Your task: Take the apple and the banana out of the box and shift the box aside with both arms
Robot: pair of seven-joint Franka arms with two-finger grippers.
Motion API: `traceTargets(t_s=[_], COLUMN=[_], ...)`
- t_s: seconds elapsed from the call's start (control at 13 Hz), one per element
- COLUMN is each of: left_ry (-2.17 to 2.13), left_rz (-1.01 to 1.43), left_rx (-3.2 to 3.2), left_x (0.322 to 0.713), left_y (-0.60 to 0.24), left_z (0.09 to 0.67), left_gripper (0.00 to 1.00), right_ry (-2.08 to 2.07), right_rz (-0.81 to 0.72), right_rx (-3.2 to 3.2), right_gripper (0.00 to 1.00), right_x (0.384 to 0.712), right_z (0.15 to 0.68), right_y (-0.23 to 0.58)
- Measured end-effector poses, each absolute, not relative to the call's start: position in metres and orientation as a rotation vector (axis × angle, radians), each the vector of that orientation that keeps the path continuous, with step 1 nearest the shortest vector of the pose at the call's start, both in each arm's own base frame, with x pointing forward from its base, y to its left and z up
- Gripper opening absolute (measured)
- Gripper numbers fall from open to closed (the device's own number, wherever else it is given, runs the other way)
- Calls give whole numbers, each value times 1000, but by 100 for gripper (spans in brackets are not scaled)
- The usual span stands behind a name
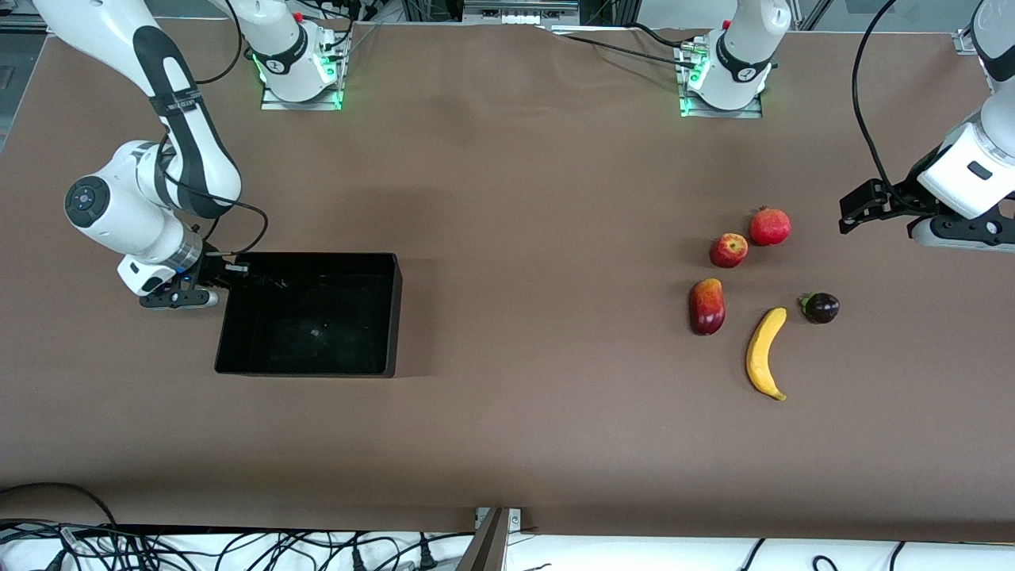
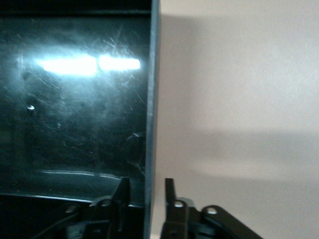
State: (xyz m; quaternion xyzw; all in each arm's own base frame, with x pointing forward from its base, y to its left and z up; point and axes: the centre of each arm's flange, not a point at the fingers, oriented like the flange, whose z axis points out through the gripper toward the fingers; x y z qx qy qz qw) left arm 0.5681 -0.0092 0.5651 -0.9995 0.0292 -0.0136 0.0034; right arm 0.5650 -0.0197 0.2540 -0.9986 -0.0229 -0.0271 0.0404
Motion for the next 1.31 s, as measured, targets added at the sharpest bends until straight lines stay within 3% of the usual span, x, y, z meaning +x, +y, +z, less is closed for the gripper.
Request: traceTargets(t_s=[0.38, 0.77, 1.0, 1.31], left_ry=[96, 96, 97, 98], left_rz=[-44, -45, -45, -45], left_rx=[-3133, -3133, -3133, -3133], left_x=[568, 568, 568, 568], left_y=[-11, -11, -11, -11], left_z=[565, 566, 566, 566], left_gripper=[100, 100, 100, 100], right_ry=[-228, -323, -335, -286], right_rz=[-2, 53, 11, 84], right_rx=[-3007, -3055, -3060, -3057], right_gripper=[99, 100, 100, 100], right_x=[608, 616, 615, 591], right_z=[392, 552, 586, 603], right_y=[5, 31, 36, 31])
